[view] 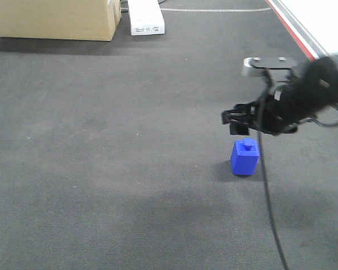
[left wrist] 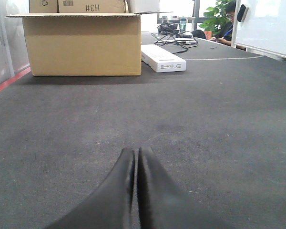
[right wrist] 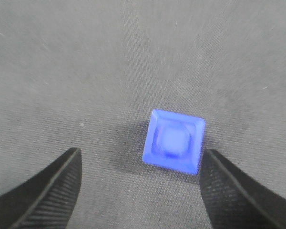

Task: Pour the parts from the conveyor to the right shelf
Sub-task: 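Lower the right gripper over the blue part and close on it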

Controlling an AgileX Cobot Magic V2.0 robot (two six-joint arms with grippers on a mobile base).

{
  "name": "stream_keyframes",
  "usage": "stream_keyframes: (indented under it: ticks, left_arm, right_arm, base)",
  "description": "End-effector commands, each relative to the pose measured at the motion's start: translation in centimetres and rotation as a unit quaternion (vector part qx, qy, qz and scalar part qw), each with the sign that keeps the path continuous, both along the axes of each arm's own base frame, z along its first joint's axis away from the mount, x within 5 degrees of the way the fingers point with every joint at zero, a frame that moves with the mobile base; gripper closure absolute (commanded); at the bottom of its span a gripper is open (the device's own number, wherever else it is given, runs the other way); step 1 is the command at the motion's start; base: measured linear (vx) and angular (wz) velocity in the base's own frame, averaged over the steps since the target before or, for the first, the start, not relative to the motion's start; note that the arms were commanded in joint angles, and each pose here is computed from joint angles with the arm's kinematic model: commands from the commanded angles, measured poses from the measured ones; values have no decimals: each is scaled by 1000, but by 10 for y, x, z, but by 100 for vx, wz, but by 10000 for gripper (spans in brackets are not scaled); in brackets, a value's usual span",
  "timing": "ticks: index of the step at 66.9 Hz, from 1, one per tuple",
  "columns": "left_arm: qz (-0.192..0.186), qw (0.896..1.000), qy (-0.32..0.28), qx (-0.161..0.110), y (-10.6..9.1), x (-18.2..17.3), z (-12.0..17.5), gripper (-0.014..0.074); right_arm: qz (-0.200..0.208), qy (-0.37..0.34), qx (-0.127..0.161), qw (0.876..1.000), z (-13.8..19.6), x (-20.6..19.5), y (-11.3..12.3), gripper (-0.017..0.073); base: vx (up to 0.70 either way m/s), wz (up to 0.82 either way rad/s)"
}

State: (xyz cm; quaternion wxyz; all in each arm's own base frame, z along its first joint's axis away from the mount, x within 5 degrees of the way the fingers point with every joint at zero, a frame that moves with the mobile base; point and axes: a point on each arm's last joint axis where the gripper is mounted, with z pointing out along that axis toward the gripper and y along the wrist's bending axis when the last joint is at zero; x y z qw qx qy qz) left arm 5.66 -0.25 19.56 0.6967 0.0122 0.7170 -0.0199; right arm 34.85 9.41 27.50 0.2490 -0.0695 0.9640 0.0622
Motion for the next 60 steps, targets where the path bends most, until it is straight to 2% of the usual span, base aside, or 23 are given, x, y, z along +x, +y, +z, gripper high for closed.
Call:
stream_keyframes:
  ticks: [1, 9, 19, 46, 51, 60]
  left_arm:
    - [-4, 998, -55, -10, 0, -2, 14, 600]
    - [-4, 998, -55, -10, 0, -2, 14, 600]
    - [-4, 998, -55, -10, 0, -2, 14, 600]
    - [-4, 998, -55, -10, 0, -2, 14, 600]
    - [-4, 998, -55, -10, 0, -2, 14, 600]
    - [-4, 998, -55, -10, 0, -2, 14, 600]
  right_arm:
    - [-13, -16, -6, 1000, 24, 16, -4, 52]
    - [-32, 2, -7, 999, 26, 30, -11, 52]
    - [-26, 31, -16, 999, 22, 38, -12, 52]
    - [-27, 123, -23, 992, -24, 47, -8, 57]
    - [-28, 133, -22, 991, -31, 49, -7, 81]
    - [-29, 135, -15, 990, -38, 53, -5, 205]
  base:
    - [0, 0]
    - [0, 0]
    - [0, 0]
    - [0, 0]
    - [0, 0]
    - [0, 0]
